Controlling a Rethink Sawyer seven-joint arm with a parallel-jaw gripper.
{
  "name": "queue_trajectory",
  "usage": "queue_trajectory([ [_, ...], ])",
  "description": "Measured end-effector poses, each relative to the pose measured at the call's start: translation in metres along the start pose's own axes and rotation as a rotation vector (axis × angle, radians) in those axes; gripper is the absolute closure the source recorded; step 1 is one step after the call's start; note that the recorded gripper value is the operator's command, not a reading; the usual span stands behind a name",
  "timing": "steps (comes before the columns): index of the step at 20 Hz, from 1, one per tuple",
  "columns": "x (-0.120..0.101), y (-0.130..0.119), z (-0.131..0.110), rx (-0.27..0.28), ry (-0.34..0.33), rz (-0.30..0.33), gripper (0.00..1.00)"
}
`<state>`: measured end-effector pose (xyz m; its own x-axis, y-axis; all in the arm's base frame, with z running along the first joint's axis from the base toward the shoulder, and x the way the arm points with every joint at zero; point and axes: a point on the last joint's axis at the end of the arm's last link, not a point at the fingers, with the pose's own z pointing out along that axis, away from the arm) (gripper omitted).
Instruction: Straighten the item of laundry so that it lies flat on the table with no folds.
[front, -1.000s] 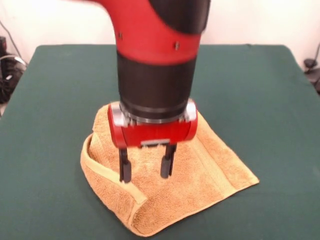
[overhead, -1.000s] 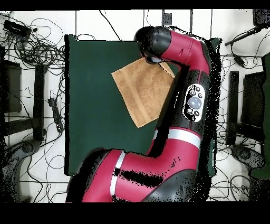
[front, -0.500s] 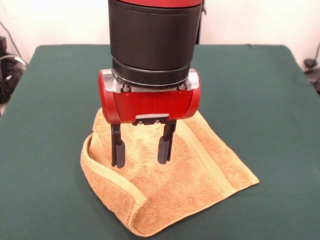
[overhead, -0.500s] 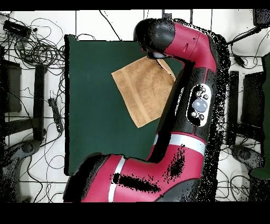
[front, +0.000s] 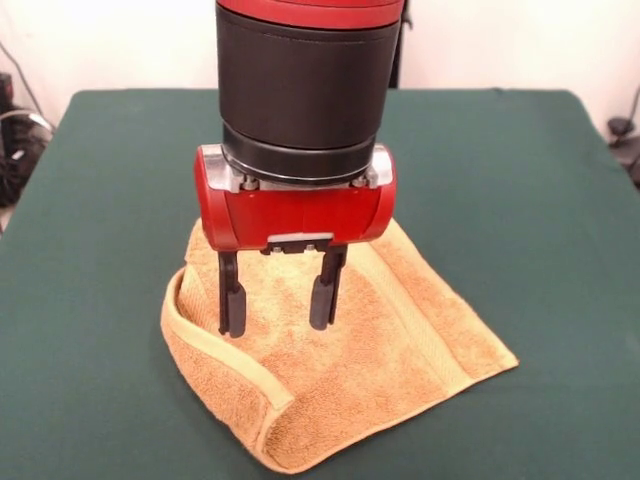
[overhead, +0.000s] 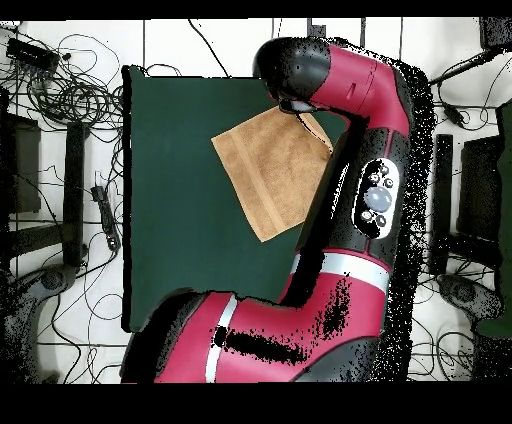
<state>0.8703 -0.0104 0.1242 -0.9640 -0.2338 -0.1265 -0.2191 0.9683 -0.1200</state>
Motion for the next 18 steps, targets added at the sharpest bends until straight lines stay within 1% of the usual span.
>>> queue_trajectory([
  [4, 0.001, -0.003, 0.005, 0.004, 0.000, 0.001, 0.00],
  [7, 0.003, -0.009, 0.018, 0.010, -0.001, 0.004, 0.00],
  [8, 0.006, -0.016, 0.029, 0.012, 0.003, 0.009, 0.00],
  [13, 0.014, -0.034, 0.054, 0.015, 0.015, 0.021, 0.00],
  [14, 0.019, -0.042, 0.068, 0.018, 0.021, 0.026, 0.00],
  [17, 0.025, -0.047, 0.084, 0.022, 0.033, 0.025, 0.00],
  [18, 0.029, -0.049, 0.093, 0.022, 0.041, 0.024, 0.00],
])
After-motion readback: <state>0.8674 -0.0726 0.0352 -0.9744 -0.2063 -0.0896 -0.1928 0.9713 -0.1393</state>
